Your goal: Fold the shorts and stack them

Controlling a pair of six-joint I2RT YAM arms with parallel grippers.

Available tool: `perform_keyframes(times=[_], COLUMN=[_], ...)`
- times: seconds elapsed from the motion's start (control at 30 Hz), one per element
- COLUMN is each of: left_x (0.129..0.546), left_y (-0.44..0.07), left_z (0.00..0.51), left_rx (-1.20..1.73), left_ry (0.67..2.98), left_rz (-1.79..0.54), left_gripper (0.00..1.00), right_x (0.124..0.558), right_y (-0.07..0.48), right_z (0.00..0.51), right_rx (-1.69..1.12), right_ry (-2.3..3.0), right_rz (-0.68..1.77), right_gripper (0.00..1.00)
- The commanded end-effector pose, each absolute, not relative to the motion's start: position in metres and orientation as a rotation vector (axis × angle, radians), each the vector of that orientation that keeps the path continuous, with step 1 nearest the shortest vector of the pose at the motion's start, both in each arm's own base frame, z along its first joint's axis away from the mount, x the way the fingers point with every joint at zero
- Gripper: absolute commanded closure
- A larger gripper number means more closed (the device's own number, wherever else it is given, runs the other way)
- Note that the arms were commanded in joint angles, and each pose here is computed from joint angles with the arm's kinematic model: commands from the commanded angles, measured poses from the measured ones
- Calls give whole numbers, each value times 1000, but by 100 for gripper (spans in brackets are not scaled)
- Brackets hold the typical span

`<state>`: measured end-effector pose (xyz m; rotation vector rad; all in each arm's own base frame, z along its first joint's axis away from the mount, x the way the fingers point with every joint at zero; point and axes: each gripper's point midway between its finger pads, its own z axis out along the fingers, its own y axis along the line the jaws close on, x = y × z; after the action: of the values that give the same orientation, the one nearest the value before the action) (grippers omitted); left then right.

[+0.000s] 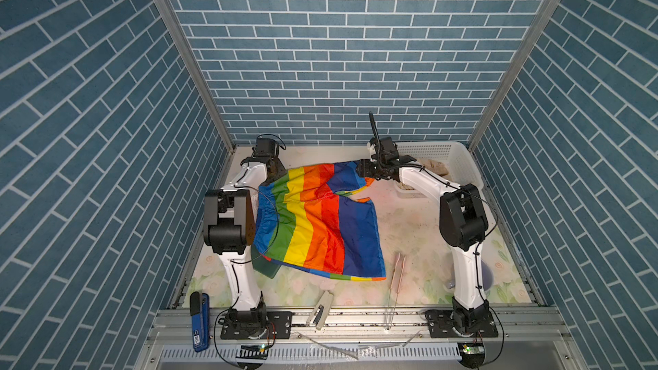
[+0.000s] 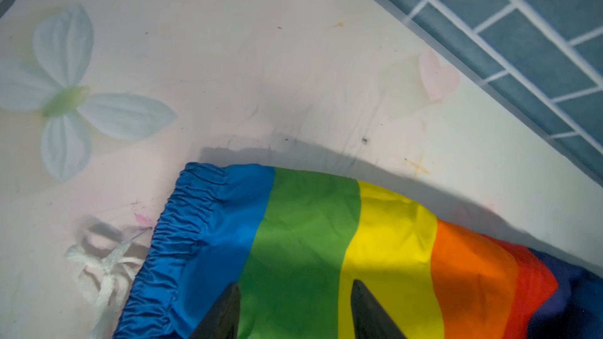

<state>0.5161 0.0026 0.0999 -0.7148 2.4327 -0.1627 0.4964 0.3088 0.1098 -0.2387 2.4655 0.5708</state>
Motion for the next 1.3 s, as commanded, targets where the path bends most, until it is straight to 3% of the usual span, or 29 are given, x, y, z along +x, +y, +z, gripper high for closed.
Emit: perform_keyframes(times=[0.0, 0.2, 0.37, 0.47, 0.53, 0.57, 0.83, 1.0, 1.27], left_x=[518, 535, 547, 550, 551, 552, 555, 559, 558], left_y=[-3, -11, -17, -20, -22, -22, -18, -7, 28], left_z=[92, 78, 63, 52, 45, 41, 35, 50, 89], left_rx=[-694, -631, -598, -596, -597, -600, -591, -604, -665], left_ry=[2464, 2513, 2549, 2560, 2571, 2577, 2594, 2566, 2476], left_rz=[-184, -177, -176, -186, -194, -194, -159, -144, -129], left_gripper=[36, 24, 22, 22, 28, 32, 98, 100, 100], right_x=[497, 502, 500, 502, 504, 505, 512, 492, 438], right_y=[314, 322, 336, 338, 338, 337, 307, 273, 235], right_z=[97, 75, 64, 61, 67, 72, 150, 193, 152], right_rx=[-241, -235, -227, -210, -205, -207, -224, -193, -114], right_ry=[2526, 2575, 2600, 2606, 2594, 2581, 2445, 2392, 2522], right_rz=[602, 646, 756, 773, 786, 783, 663, 571, 487], right_gripper=[31, 33, 47, 75, 96, 100, 100, 100, 100])
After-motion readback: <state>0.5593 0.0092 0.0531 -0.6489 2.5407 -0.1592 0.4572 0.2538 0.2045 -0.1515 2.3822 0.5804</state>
